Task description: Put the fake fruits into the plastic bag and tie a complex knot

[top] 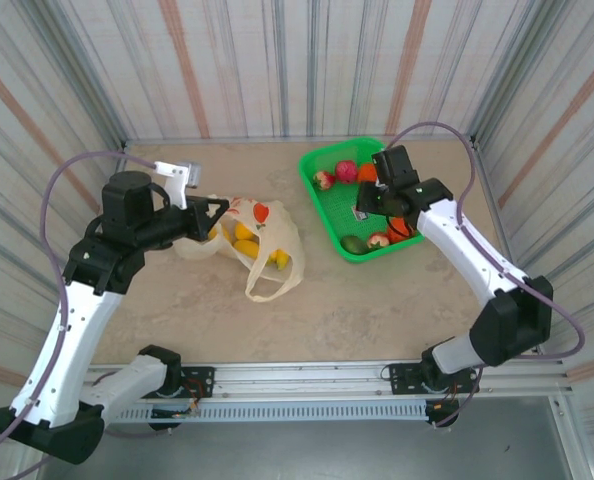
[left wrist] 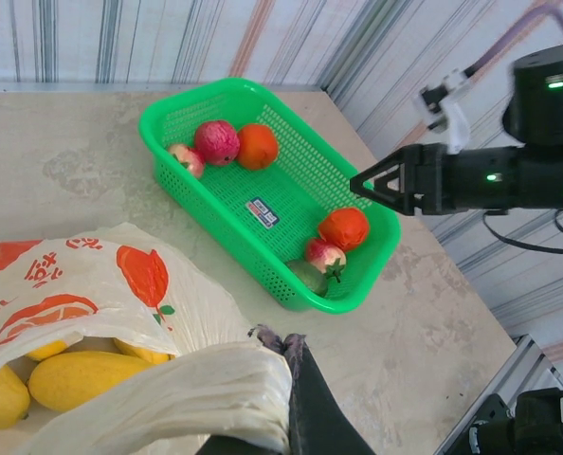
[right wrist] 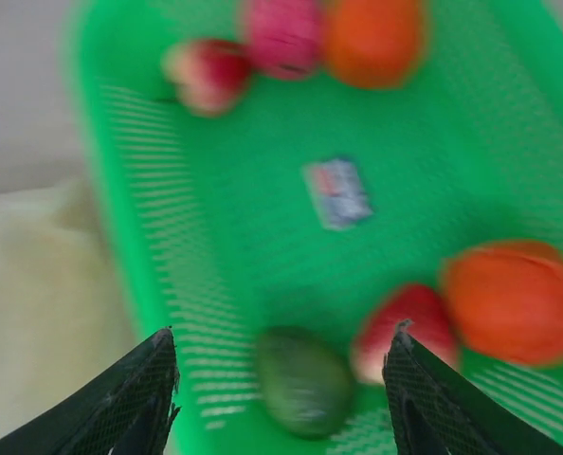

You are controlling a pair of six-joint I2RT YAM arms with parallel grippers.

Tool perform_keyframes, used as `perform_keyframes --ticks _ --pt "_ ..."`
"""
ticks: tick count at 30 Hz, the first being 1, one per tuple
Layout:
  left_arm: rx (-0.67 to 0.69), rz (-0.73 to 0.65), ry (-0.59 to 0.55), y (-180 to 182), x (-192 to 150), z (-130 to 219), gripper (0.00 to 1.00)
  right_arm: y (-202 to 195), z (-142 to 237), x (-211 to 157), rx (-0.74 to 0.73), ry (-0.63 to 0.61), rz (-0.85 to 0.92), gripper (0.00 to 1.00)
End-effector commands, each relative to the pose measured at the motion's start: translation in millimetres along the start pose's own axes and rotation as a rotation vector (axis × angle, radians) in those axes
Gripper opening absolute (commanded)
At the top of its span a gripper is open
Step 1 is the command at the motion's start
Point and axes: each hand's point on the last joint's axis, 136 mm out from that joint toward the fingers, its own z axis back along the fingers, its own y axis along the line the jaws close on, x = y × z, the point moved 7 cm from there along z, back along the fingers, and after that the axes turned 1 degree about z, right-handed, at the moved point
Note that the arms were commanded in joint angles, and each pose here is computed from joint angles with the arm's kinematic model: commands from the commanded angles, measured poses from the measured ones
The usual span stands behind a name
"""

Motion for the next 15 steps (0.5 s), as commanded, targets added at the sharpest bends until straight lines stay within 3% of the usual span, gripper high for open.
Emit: perform_keyframes --ticks 1,5,7,15 --pt "-0.032 -0.033 -0.027 -8 0 6 0.0 -40 -12 -11 -0.339 0.099 -0.029 0.62" --pt "-0.036 -0.047 -0.03 -10 -3 8 0.0 -60 -37 -13 -0.386 0.169 -0.075 0.66" --pt "-0.035 -0.057 -0.033 -11 -4 10 0.0 -66 -47 -13 -0.415 0.178 -0.082 0.72" --pt "-0.028 -0.077 -0.031 -13 -8 11 0.0 -74 -85 -12 -0.451 0.235 -0.114 0.74"
